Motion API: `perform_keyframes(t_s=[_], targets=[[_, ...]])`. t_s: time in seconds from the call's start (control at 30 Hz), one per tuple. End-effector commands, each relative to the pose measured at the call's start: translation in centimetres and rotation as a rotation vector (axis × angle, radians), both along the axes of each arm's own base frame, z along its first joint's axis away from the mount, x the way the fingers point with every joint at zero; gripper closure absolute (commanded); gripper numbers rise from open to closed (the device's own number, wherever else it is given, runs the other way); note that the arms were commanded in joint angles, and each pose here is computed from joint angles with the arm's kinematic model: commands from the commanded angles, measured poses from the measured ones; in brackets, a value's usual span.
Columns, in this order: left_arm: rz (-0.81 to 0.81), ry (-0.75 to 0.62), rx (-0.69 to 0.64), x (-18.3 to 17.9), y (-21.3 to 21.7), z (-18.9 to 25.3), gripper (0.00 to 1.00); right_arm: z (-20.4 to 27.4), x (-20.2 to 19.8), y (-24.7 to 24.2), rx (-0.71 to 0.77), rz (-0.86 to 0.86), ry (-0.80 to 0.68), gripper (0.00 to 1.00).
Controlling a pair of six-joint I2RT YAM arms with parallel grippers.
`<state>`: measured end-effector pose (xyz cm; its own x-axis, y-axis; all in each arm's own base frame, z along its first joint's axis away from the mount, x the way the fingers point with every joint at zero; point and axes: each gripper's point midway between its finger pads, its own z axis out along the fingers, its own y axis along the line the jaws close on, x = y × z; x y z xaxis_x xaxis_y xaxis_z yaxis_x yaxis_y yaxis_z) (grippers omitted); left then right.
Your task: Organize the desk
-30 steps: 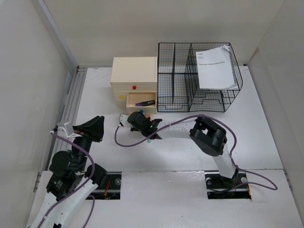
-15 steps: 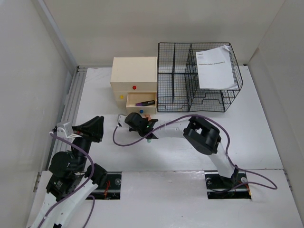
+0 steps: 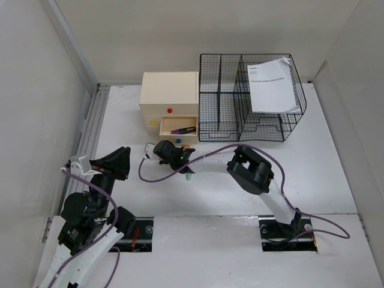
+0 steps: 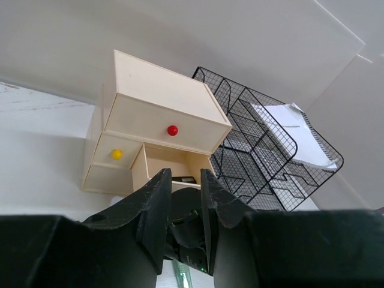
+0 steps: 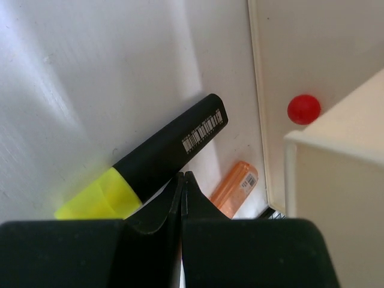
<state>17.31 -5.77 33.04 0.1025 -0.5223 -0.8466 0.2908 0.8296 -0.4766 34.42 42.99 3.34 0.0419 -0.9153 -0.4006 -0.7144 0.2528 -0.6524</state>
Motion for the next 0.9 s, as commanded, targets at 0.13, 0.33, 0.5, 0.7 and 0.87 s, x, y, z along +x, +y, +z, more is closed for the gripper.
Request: perform_keyframes(t_s=[0.13,0.33,0.5,0.7,0.87], targets=[[0.012,-0.052,-0.024,-0.4,0.5,1.5,0.77,1.1,0.0,2.5,0.05,0.022,0.019,1.0],[0.021,-0.05,-0.026,-0.3,0.7,1.5,0.77,2.0,-0.5,4.6,0.118,0.073,0.07,1.0],[0.021,-0.058,-0.031,-0.5,0.8,1.7,0.77,1.5,-2.3,5.9,0.125,0.145,0.16,1.0],[0.021,-0.058,-0.031,-0.5,0.8,1.7,0.77,1.8,-5.5,6.5,0.129,0.237,0.256,1.0],[0.021,-0.065,-0.037,-0.7,0.9,1.8,0.77,4.5,-3.4,5.1,0.122,0.13,0.107,1.0]])
